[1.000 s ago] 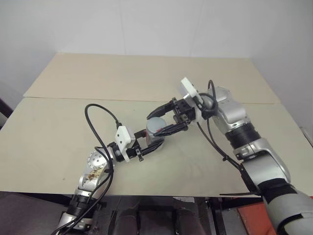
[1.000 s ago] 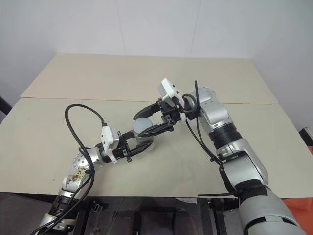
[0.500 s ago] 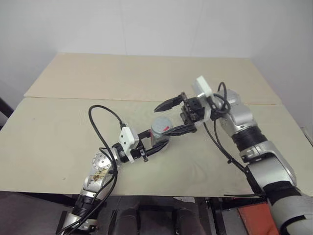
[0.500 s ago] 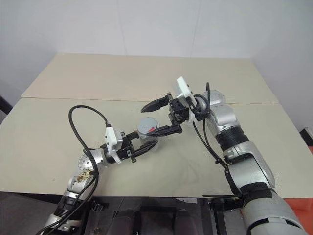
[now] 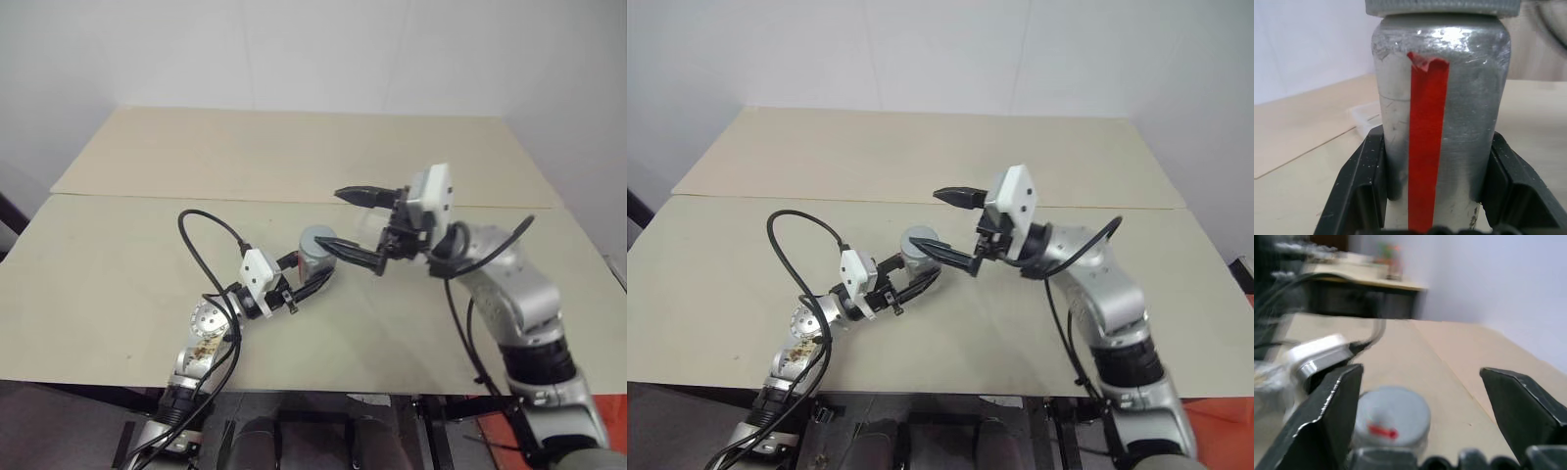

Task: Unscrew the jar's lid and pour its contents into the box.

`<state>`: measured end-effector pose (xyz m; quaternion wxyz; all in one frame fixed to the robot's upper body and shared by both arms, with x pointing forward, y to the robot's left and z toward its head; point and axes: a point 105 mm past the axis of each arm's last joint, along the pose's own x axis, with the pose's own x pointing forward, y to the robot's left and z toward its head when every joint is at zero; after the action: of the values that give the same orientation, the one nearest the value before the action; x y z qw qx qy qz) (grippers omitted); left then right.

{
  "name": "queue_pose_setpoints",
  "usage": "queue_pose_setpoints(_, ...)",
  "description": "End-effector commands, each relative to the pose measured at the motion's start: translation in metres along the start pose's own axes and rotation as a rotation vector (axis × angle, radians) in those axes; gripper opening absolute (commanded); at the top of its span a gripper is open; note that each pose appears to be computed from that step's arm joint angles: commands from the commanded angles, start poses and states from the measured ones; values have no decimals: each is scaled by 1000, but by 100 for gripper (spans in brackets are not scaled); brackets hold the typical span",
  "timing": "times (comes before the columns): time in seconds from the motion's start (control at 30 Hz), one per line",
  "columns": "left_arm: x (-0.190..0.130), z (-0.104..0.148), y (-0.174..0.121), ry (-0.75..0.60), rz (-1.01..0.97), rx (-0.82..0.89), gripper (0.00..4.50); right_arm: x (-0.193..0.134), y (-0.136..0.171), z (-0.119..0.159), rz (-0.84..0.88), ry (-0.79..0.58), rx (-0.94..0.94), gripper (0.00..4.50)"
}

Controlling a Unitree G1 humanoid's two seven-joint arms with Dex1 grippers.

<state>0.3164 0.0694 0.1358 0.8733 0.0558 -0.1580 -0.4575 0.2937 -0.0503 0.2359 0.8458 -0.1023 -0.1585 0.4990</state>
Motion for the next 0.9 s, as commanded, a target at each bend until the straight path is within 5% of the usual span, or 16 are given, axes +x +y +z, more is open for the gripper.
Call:
queue_pose_setpoints(0.03, 4, 8, 6, -31, 30, 50, 209, 4, 4, 14, -168, -13, -70, 443)
queue_pose_setpoints(0.23, 7, 8, 5, -38, 37, 48, 209, 10, 15, 5, -294, 40, -47, 443)
queue_pose_setpoints(0.9, 9, 11, 6, -52, 45, 54, 209, 15, 21, -13, -337, 86, 75, 443)
